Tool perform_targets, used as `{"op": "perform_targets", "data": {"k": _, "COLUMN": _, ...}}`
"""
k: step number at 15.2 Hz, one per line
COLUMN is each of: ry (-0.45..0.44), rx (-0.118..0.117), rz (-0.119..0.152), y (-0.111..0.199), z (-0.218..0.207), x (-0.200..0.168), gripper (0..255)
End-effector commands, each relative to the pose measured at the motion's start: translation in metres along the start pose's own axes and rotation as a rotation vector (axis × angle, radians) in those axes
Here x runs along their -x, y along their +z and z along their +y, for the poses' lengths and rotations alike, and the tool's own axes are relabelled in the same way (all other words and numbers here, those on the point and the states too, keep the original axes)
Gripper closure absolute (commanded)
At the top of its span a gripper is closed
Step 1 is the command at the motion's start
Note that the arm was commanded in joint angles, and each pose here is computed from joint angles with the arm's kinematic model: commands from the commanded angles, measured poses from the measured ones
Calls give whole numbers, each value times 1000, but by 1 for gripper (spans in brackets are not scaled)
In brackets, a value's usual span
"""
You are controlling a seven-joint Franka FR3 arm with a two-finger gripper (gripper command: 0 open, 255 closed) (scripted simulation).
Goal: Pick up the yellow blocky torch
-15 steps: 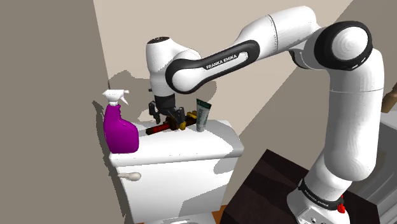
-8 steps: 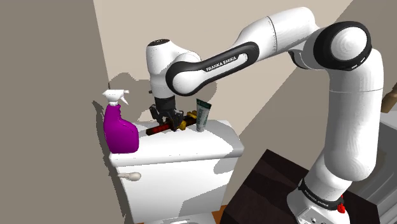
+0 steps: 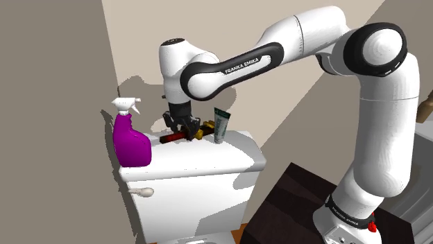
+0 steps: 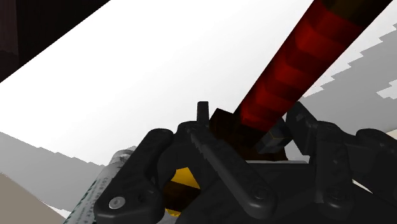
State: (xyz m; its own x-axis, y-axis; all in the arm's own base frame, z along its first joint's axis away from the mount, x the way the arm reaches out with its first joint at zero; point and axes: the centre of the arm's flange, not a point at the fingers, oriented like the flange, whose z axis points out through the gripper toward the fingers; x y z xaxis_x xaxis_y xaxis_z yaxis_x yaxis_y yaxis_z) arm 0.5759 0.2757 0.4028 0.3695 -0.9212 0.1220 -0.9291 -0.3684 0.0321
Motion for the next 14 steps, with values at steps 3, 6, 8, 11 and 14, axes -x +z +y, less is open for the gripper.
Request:
{"op": "perform_targets", "data": {"k": 3, "ry": 0, "rx": 0, "rz": 0, "y": -20, "z": 0, "x": -2, "gripper": 255}}
{"op": "perform_targets", "data": {"k": 6, "ry": 0, "rx": 0, "rz": 0, "y": -36, "z": 1, "x": -4, "gripper": 255}}
{"op": "perform_targets", "data": {"k": 8, "ry": 0, "rx": 0, "rz": 0, "y": -47, "z": 1, "x": -6, "gripper": 255}}
{"op": "perform_targets", "data": {"k": 11, "ry": 0, "rx": 0, "rz": 0, "y": -62, "z": 2, "x": -8, "gripper": 255}}
{"op": "perform_targets", "data": {"k": 14, "ry": 0, "rx": 0, "rz": 0, "y": -68, "z": 2, "x": -8, "gripper": 255}}
